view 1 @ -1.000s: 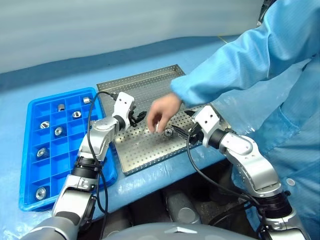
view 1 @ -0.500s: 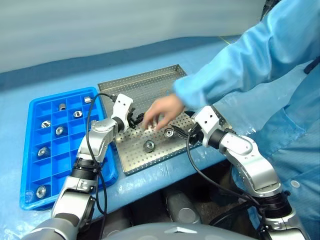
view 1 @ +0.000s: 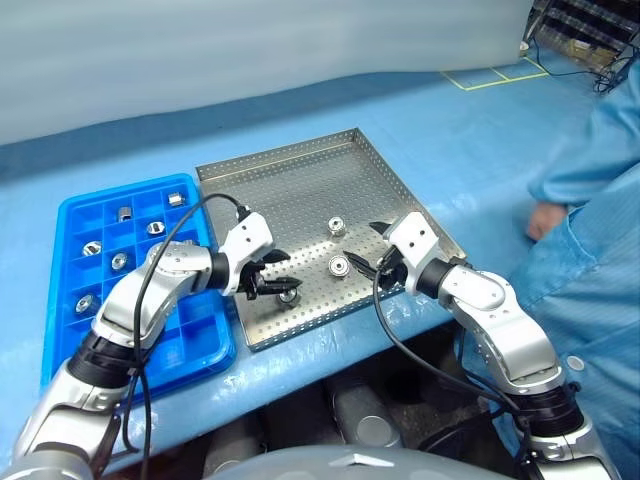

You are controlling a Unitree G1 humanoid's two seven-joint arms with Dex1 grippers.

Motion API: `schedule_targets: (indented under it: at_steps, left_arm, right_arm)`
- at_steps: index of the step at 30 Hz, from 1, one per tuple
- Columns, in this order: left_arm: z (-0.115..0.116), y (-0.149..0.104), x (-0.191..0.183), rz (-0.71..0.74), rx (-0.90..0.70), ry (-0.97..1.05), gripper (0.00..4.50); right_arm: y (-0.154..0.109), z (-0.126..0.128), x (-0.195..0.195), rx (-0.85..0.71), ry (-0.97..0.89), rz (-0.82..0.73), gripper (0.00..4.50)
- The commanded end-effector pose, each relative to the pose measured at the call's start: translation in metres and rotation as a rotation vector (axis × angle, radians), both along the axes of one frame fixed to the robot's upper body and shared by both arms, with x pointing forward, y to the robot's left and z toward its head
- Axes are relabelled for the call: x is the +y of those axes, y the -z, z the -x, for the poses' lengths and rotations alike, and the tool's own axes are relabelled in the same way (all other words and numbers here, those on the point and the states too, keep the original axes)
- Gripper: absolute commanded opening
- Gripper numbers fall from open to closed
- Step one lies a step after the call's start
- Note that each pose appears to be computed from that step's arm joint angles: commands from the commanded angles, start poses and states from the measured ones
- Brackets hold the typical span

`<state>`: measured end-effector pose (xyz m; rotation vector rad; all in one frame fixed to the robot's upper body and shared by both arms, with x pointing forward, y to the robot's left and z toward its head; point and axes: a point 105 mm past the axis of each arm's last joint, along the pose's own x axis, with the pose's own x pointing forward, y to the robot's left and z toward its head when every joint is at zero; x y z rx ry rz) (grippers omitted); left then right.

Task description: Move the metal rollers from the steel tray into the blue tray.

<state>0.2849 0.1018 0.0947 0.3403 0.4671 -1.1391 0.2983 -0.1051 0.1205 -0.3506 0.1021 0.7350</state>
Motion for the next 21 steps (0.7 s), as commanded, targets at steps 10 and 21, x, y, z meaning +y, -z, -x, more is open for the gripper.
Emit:
schedule_targets:
  at_steps: [10, 21]
  left_arm:
    - [0.005, 0.033, -0.009, -0.116, 0.003, 0.031, 2.92]
    - [0.0, 0.04, -0.013, -0.12, -0.006, 0.002, 1.57]
  right_arm:
    - [-0.006, 0.002, 0.007, -0.02, -0.037, -0.009, 3.74]
    - [0.007, 0.024, 0.024, 0.081, -0.18, -0.04, 3.74]
